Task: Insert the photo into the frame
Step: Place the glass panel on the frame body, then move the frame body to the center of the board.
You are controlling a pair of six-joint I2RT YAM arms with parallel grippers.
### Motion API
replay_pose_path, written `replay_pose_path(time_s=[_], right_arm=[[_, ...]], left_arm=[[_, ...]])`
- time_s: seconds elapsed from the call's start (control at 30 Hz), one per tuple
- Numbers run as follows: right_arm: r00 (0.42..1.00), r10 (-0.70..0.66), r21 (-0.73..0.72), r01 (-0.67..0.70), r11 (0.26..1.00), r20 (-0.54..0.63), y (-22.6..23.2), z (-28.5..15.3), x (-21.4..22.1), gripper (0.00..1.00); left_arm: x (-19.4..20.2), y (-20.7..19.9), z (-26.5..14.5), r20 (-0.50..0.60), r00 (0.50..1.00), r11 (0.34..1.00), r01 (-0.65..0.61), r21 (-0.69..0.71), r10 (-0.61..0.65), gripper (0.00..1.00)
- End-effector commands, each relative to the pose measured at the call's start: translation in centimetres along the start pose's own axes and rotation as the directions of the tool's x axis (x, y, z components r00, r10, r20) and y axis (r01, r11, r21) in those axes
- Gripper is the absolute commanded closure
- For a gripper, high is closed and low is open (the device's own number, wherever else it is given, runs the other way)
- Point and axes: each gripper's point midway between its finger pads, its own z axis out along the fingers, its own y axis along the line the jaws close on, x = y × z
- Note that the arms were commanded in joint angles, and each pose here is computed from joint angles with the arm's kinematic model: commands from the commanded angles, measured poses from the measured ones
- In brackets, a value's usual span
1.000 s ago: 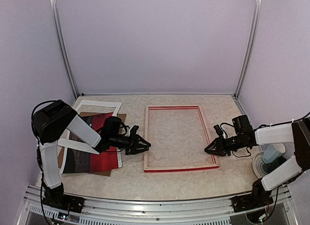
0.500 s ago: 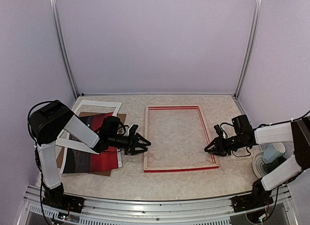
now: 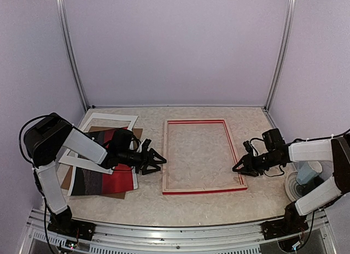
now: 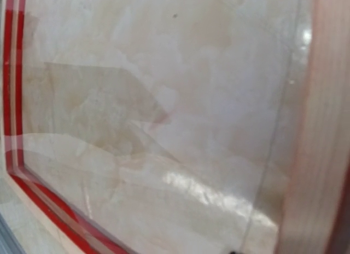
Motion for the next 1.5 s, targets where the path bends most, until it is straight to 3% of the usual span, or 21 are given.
replay_pose_path(time_s=[0.0,0.37,0.77,1.03,1.47], right_arm=[[0.998,-0.043,0.063,0.040,0.997,0.050,0.3,-1.7,-1.5,0.55],[0.988,-0.119,0.259,0.090,0.962,0.101,-0.5,-5.0,-3.4,0.39],[0.987,-0.142,0.351,0.105,0.930,0.081,-1.3,-4.0,-4.0,0.37],[0.987,-0.139,0.343,0.103,0.934,0.084,-1.4,-2.6,-4.5,0.39],[0.988,-0.134,0.342,0.099,0.935,0.079,-2.6,-0.5,-5.3,0.49]], left_arm=[[-0.3,0.1,-0.5,0.016,0.999,0.999,-0.030,-0.039,0.030,0.40],[-1.3,-1.2,-0.4,0.024,0.986,0.972,-0.156,-0.174,0.163,0.33],[-3.3,0.7,0.6,0.026,0.966,0.871,-0.219,-0.439,0.256,0.33],[-4.9,2.3,0.4,0.039,0.958,0.811,-0.219,-0.543,0.284,0.45],[-5.9,2.6,0.9,0.039,0.960,0.806,-0.210,-0.554,0.277,0.59]])
